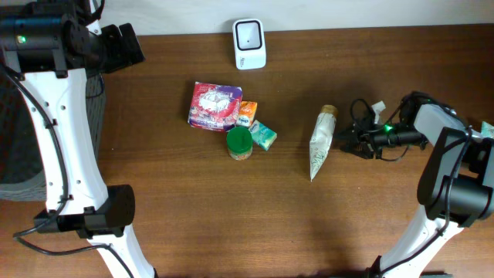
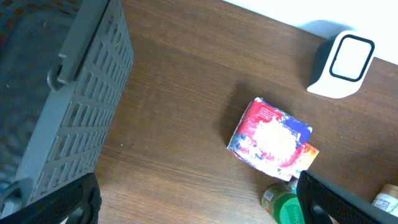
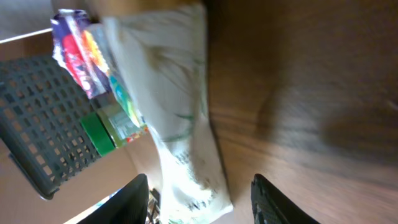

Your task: Scan the item barcode

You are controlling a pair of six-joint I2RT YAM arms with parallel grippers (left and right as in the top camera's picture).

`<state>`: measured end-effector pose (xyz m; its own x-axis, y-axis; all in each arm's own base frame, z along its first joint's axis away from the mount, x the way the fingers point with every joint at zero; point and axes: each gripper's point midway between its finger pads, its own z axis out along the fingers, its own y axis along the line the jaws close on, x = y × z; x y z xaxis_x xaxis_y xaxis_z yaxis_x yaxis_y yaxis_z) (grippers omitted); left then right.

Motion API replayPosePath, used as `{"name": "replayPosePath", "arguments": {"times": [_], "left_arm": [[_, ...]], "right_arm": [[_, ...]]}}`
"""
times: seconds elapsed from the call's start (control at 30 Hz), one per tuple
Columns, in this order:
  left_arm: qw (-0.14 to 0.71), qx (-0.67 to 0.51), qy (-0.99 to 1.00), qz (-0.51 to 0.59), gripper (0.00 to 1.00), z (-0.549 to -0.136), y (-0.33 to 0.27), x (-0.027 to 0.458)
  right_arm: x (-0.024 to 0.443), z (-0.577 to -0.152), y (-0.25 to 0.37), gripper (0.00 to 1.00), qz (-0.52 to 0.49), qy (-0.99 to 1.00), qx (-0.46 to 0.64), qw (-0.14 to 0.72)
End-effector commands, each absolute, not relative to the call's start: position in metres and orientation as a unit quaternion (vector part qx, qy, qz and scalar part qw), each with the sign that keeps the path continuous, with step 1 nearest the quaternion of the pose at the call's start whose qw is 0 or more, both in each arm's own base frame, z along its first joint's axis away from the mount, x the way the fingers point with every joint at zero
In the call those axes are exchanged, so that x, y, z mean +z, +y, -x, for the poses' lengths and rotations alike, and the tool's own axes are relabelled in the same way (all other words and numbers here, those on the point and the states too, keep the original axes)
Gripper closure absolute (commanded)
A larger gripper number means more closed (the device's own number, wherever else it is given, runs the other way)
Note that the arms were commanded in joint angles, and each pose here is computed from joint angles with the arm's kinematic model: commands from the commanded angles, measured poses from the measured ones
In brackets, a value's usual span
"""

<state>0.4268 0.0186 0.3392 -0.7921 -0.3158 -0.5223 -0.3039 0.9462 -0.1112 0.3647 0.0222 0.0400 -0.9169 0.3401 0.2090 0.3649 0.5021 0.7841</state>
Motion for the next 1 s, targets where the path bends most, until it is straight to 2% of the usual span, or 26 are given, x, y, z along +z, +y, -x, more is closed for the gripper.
{"name": "replayPosePath", "arguments": {"times": [0.0,0.13,0.23,0.27,0.3,0.4,0.47,0.53,0.57,0.7,0.77,0.83,0.93,0.97], "left_arm": [[0.292,-0.007,0.943,0.162,0.01,-0.422,0.021,0.350],[0.292,-0.007,0.943,0.162,0.01,-0.422,0.021,0.350],[0.291,-0.007,0.943,0.162,0.01,-0.422,0.021,0.350],[0.291,-0.008,0.943,0.162,0.01,-0.422,0.021,0.350],[0.292,-0.007,0.943,0.162,0.01,-0.422,0.021,0.350],[0.291,-0.008,0.943,0.162,0.01,-0.422,0.021,0.350],[0.292,-0.007,0.943,0.162,0.01,-0.422,0.021,0.350],[0.292,-0.007,0.943,0.162,0.01,-0.422,0.021,0.350],[0.292,-0.007,0.943,0.162,0.01,-0.422,0.021,0.350],[0.291,-0.007,0.943,0.162,0.01,-0.422,0.021,0.350],[0.292,-0.007,0.943,0.162,0.01,-0.422,0.021,0.350],[0.292,-0.007,0.943,0.162,0.01,-0.422,0.021,0.350],[0.291,-0.007,0.943,0.162,0.01,-0.422,0.021,0.350],[0.291,-0.007,0.943,0.162,0.01,-0.422,0.021,0.350]], "right_arm": [[0.044,-0.364,0.015,0.51,0.205,-0.873,-0.443,0.016],[0.086,-0.382,0.011,0.49,0.171,-0.888,-0.427,-0.004],[0.099,-0.387,0.014,0.46,0.135,-0.926,-0.354,0.004],[0.096,-0.387,0.016,0.40,0.114,-0.945,-0.308,0.010],[0.089,-0.386,0.019,0.28,0.098,-0.960,-0.262,0.018],[0.069,-0.384,0.016,0.09,0.108,-0.988,-0.102,0.030],[0.066,-0.387,0.020,0.07,0.122,-0.992,-0.035,0.020],[0.065,-0.392,0.037,0.07,0.109,-0.994,-0.015,0.005],[0.064,-0.394,0.046,0.02,0.103,-0.995,-0.016,0.000],[0.060,-0.400,0.061,0.02,0.101,-0.992,0.065,-0.033],[0.057,-0.399,0.064,0.17,0.092,-0.991,0.094,-0.040],[0.050,-0.397,0.068,0.21,0.092,-0.991,0.093,-0.040],[0.020,-0.386,0.066,0.34,0.105,-0.990,0.093,-0.035],[0.008,-0.380,0.064,0.35,0.104,-0.990,0.094,-0.032]]}}
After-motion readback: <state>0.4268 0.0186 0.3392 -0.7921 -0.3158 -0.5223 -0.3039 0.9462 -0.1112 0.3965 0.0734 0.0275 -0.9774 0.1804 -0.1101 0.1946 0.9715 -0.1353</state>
